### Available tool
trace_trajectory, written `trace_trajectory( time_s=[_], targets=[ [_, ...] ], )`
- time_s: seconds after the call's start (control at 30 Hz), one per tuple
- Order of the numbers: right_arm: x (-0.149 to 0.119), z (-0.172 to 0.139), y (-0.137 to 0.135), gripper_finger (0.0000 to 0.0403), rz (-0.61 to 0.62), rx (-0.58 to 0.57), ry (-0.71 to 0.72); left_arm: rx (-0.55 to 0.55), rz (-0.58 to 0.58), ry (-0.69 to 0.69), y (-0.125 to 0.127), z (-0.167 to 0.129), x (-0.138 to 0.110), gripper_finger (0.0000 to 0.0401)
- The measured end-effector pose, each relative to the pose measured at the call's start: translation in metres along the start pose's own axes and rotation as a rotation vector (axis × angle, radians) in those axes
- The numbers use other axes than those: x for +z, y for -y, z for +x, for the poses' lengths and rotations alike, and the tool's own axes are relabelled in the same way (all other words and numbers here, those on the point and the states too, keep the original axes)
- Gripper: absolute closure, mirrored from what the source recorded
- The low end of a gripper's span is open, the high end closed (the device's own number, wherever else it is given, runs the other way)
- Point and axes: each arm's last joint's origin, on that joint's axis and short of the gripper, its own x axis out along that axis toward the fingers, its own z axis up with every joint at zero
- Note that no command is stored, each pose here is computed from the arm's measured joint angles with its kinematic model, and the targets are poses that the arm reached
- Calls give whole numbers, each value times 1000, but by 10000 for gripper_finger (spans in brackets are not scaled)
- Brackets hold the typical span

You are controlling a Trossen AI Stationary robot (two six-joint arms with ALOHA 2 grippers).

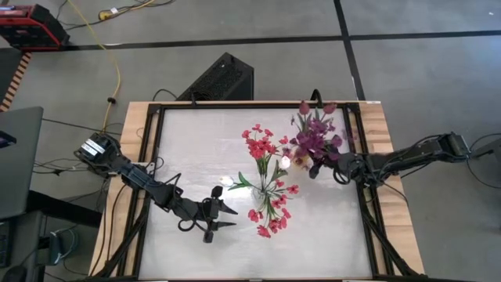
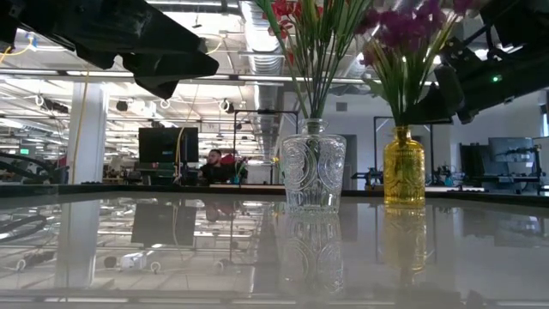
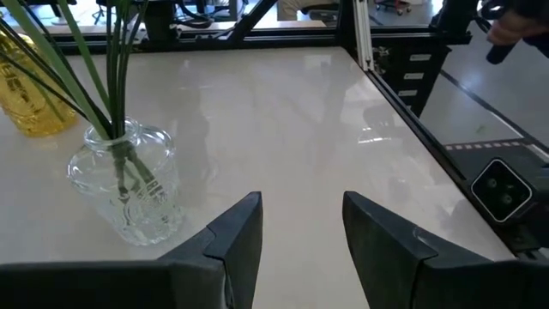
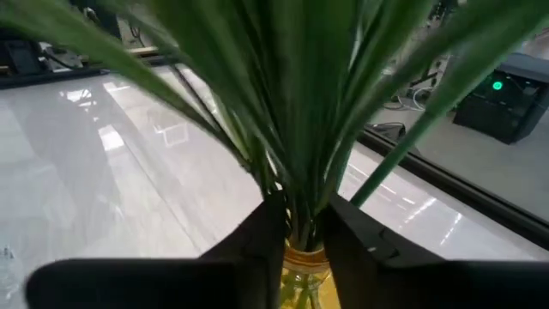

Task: Sort flowers into vase by color
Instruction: Put the purple flowers into the yellow vase, then return to Home Position

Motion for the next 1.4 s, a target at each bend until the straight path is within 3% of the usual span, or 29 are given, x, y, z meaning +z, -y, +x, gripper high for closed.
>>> trace_trajectory(
  time_s=[0.23,0.53,0.7,1.07,1.23,1.4],
  targets=[
    [12,0,-4,229,-13,34,-69,0,-12,0,0,0,0,250],
    [34,-9,-4,156,-107,108,-336,10,-14,0,-2,1,0,250],
    [49,-17,-1,153,-161,128,-435,34,-18,-4,-9,3,1,250],
    [82,-27,2,154,-205,143,-435,55,-31,-8,-22,7,2,250],
    [97,-35,4,154,-183,210,-484,53,-15,-16,-25,8,2,250],
    [95,-40,1,154,-131,399,-579,62,31,-22,-31,9,2,250]
  ],
)
